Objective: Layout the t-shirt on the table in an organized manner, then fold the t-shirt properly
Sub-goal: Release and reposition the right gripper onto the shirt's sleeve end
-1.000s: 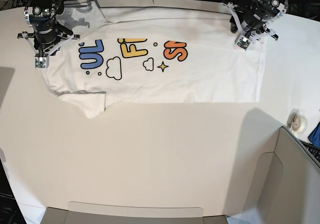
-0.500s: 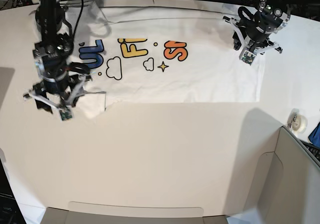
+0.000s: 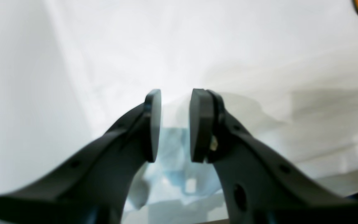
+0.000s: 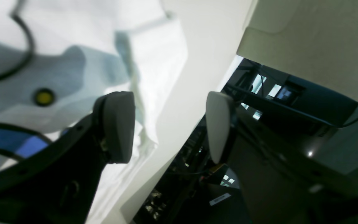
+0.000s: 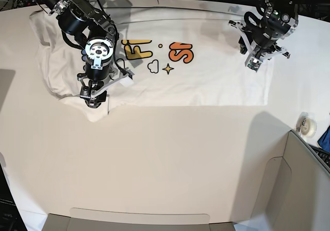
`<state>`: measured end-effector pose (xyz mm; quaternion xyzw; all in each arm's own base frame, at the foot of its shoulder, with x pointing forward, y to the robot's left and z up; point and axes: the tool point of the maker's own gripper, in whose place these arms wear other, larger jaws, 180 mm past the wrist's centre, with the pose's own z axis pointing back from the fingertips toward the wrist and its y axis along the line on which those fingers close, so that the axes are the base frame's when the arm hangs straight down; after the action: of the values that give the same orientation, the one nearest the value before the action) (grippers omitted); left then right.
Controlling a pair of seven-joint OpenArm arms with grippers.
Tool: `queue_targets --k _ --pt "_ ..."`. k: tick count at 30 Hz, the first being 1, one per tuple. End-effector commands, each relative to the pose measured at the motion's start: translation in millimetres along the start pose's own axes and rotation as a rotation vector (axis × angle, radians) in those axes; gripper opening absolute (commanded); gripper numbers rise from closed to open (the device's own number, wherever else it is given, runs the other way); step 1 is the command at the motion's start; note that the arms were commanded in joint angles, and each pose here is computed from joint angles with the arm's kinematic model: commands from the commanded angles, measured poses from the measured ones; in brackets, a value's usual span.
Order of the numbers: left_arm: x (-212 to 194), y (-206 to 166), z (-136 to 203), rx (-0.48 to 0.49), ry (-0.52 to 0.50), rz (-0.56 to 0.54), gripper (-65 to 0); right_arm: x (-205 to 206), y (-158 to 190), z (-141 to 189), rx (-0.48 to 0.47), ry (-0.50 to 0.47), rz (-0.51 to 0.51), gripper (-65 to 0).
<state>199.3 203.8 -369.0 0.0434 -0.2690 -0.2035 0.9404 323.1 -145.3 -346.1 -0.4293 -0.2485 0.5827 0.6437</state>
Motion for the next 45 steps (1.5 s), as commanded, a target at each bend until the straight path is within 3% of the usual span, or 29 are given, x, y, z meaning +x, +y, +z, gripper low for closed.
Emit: queue_targets --k 1,8,16,29,33,41,43,45 --pt "7 7 4 0.023 -0.026 -0.012 -48.5 -9 -19 -2 -0.052 0.021 -0.003 -29.4" --pt "7 7 4 0.023 -0.026 -0.012 -48.5 -13 -22 -10 -0.008 0.009 -0.058 -29.4" --pt "7 8 4 0.025 -0.030 -0.009 -48.5 -45 -12 -30 0.020 0.104 -0.008 -29.2" --pt "7 6 4 0.022 -0.030 -0.009 -48.5 -49 -15 -46 0.028 0.141 -0.002 -29.2" --pt "7 6 4 0.022 -0.031 -0.009 -48.5 -32 -10 -50 0.045 0.081 -0.016 -29.4" --pt "6 6 4 0.022 -0.030 -0.009 -48.8 -23 -2 -53 0.069 0.071 -0.025 -29.8" --pt "6 5 4 0.019 -0.030 -0.010 -48.9 -23 -1 -53 0.070 0.071 -0.025 -34.3" --pt "6 5 4 0.018 -0.030 -0.011 -48.9 -24 -2 -53 0.070 0.075 -0.027 -45.6"
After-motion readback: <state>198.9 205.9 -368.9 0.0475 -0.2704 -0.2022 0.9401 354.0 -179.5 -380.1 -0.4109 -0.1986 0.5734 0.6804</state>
